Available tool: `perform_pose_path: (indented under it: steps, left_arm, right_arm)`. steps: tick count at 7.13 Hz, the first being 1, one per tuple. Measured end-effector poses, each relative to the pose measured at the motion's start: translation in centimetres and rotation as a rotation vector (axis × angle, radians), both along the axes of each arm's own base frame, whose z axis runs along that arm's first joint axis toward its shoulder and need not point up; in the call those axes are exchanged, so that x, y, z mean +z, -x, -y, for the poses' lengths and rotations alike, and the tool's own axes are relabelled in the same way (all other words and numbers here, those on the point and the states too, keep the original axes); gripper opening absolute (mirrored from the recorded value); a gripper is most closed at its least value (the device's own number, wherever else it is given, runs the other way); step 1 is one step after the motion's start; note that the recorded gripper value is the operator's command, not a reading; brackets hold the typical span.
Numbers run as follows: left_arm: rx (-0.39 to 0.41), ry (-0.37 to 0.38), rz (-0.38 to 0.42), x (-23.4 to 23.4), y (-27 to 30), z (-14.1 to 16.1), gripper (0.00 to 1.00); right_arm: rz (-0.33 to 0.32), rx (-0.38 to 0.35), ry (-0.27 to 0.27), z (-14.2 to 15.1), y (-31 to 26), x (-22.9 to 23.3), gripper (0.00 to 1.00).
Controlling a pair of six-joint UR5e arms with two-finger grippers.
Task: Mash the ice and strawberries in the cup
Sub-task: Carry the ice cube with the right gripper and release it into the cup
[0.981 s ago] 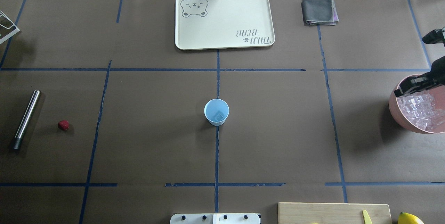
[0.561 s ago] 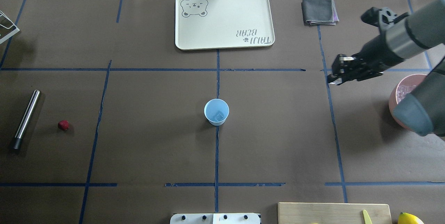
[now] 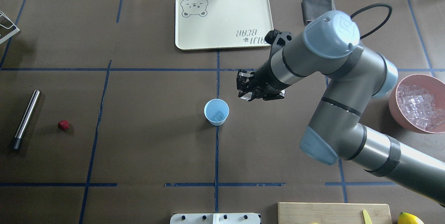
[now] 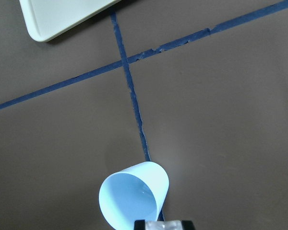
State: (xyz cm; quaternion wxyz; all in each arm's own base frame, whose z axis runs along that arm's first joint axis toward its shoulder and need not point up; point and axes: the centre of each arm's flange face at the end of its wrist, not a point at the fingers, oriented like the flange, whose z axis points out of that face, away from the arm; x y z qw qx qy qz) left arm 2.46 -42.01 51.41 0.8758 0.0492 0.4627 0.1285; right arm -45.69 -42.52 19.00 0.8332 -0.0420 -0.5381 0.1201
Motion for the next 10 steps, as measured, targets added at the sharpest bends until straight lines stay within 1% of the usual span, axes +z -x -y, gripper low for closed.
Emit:
perform_pose_path:
  steps: [1,2,3,4,5,8,9,10]
  left_arm:
    - [-0.001,-0.002,-0.001,-0.1,0.0,0.0,1.0]
    - [-0.002,-0.003,-0.001,-0.2,0.0,0.0,1.0]
    - [-0.002,-0.004,-0.001,-0.2,0.1,0.0,1.0]
    - [-0.002,-0.004,-0.001,-0.3,0.1,0.0,1.0]
    - [-0.002,-0.004,-0.001,-0.3,0.1,0.0,1.0]
    - [-0.003,-0.003,-0.001,-0.2,0.1,0.0,1.0]
    - [-0.003,-0.003,-0.001,-0.2,0.1,0.0,1.0]
    - [-0.003,-0.003,-0.001,-0.2,0.1,0.0,1.0]
  right_arm:
    - [-0.014,0.021,-0.009,-0.7,2.2,-0.4,0.03]
    - [-0.022,0.03,-0.016,-1.1,3.8,-0.8,0.1]
    - [-0.029,0.031,-0.017,-1.2,5.3,-1.2,0.36]
    - [-0.037,0.029,-0.017,-1.4,6.5,-1.5,0.94]
    - [-0.046,0.032,-0.018,-1.4,7.4,-1.5,0.99]
    - [-0.05,0.043,-0.019,-1.0,7.9,-1.9,0.99]
    - [-0.044,0.04,-0.012,-0.7,6.4,-1.6,0.99]
    - [-0.045,0.036,0.015,0.3,3.1,0.4,0.99]
